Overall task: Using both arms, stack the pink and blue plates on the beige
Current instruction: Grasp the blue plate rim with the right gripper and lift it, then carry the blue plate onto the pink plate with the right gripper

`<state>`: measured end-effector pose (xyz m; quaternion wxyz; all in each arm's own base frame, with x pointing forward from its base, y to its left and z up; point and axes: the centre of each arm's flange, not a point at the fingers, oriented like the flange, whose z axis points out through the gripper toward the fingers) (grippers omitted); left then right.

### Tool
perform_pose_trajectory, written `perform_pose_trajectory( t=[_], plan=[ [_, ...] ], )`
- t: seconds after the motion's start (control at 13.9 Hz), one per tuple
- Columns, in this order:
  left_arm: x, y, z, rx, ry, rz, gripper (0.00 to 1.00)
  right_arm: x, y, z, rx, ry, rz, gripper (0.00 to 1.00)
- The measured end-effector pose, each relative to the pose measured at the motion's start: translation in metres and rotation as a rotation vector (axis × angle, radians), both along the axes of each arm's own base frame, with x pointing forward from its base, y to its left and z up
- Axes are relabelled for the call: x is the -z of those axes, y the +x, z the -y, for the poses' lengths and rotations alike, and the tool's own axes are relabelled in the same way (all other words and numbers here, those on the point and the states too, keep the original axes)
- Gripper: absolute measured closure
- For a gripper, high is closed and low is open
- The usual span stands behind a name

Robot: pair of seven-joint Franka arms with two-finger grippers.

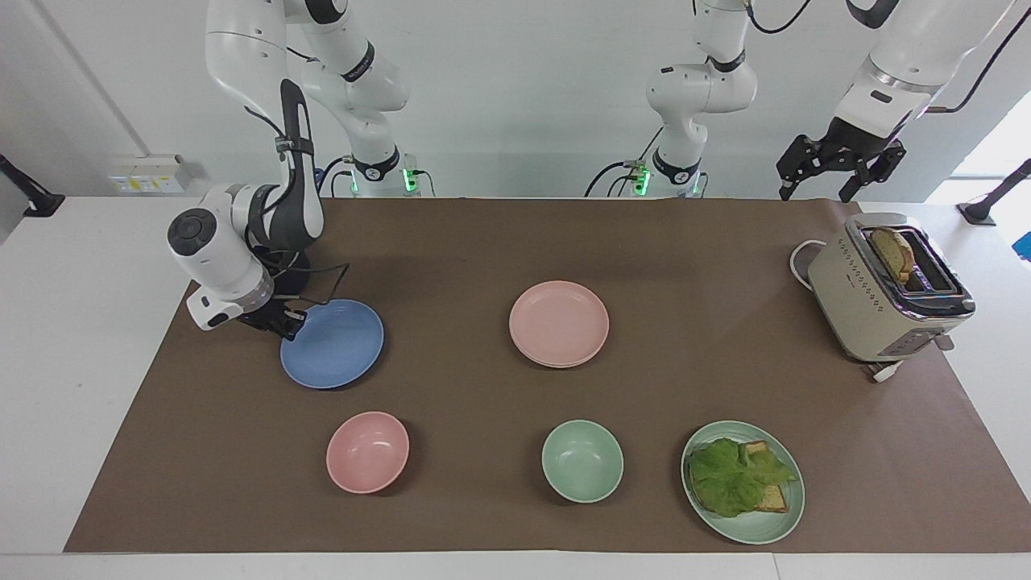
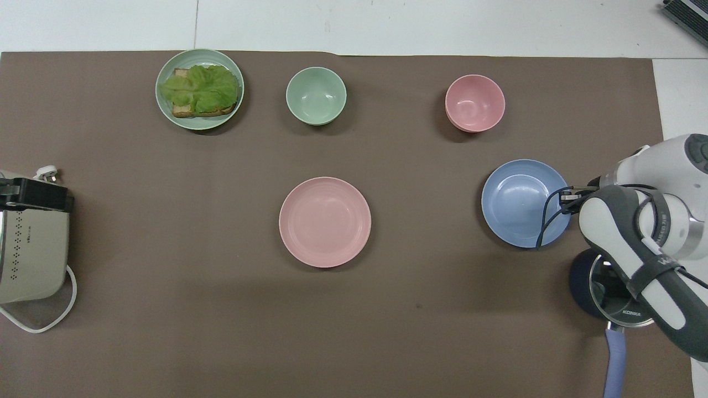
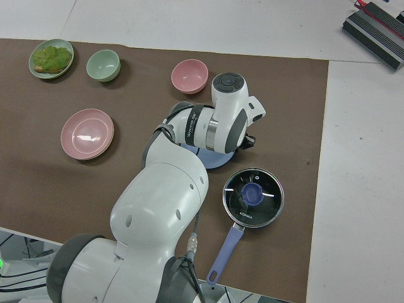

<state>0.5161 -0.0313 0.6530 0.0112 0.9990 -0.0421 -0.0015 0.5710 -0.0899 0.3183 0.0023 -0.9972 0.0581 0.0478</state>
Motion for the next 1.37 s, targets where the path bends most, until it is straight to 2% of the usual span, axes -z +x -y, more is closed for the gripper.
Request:
perform_pose_trajectory(
  t=[0.36, 0.65, 0.86, 1.15, 1.37],
  plan=[
    [-0.001, 0.0, 0.0, -0.001, 0.0, 0.001, 0.0, -0.044, -0.005, -0.032, 0.0, 0.066, -0.002, 0.96],
    [-0.001, 0.0, 0.0, -0.001, 0.0, 0.001, 0.0, -0.088, -0.001, -0.094, -0.022, 0.178, 0.0, 0.96],
    [-0.001, 0.0, 0.0, -0.001, 0.0, 0.001, 0.0, -0.098, 0.001, -0.15, -0.045, 0.211, 0.01, 0.96],
    [-0.001, 0.0, 0.0, -0.001, 0.0, 0.001, 0.0, -0.104, -0.005, -0.249, 0.015, 0.222, 0.069, 0.96],
    [-0.001, 0.0, 0.0, -0.001, 0.0, 0.001, 0.0, -0.093, -0.01, -0.315, 0.059, 0.287, 0.114, 0.96]
  ],
)
